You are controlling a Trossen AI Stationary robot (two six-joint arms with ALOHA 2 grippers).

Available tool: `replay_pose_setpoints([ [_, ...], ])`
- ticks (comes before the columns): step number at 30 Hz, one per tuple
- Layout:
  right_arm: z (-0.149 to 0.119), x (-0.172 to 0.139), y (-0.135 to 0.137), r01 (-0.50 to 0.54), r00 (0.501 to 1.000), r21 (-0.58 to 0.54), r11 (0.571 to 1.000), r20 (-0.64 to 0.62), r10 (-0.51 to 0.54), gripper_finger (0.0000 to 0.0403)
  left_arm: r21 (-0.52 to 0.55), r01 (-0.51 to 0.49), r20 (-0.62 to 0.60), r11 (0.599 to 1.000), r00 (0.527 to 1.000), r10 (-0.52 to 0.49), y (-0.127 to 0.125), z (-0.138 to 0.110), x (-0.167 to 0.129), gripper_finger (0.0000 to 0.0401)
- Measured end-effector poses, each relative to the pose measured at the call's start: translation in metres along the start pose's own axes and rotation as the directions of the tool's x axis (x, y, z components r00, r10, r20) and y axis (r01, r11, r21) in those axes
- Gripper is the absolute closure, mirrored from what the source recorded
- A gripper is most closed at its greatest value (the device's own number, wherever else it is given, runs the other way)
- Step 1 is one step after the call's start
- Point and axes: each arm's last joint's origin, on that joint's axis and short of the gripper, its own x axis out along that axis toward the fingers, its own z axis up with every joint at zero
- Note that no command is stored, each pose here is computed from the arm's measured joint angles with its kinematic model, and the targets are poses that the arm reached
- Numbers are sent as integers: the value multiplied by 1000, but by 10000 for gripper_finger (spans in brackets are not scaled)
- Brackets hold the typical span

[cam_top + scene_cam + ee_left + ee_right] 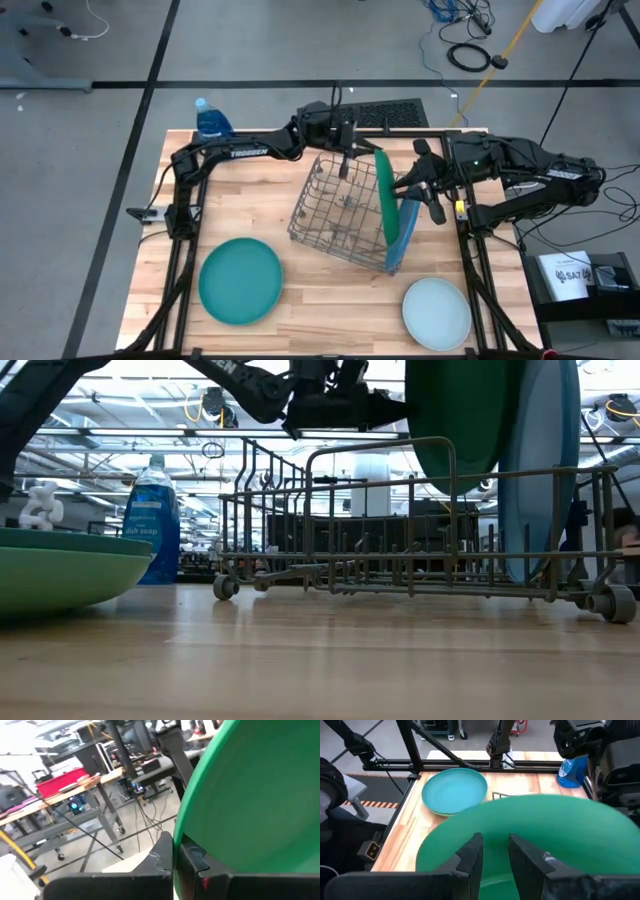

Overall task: Sort dishes
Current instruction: Put the dark green plate into the dish rack

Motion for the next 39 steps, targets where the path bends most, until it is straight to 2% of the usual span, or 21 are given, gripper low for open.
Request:
replay_pose_setpoints([
  [5, 0, 0, -1, 12, 1000, -4, 1000, 1, -12, 314, 44, 79, 18, 996, 997, -80, -7, 1, 3, 401],
  [10, -1, 8, -4, 102, 994, 12, 995, -25, -102, 314, 61, 178, 73, 982, 980, -182, -10, 3, 3, 401],
  [17, -1, 21, -6, 136, 988, -98, 986, -64, -143, 296, 32, 314, 130, 949, 940, -315, -13, 4, 1, 401],
  [24, 1, 25, -8, 179, 980, -155, 971, -54, -190, 229, 6, 346, 146, 938, 928, -343, -14, 4, 1, 401],
  [29, 5, 25, -7, 169, 984, -260, 951, -12, -178, 194, -147, 362, 145, 920, 928, -342, -13, 3, 0, 401],
  [32, 6, 25, -7, 171, 984, -312, 934, -2, -180, 187, -213, 340, 123, 916, 939, -320, -10, 1, -2, 401],
  [34, 6, 25, -7, 180, 982, -317, 931, 4, -189, 186, -227, 295, 95, 928, 955, -280, -8, -2, -3, 401],
  [39, 11, 17, -8, 226, 972, -317, 921, 5, -237, 191, -160, 255, 125, 954, 963, -237, 0, 1, -6, 401],
])
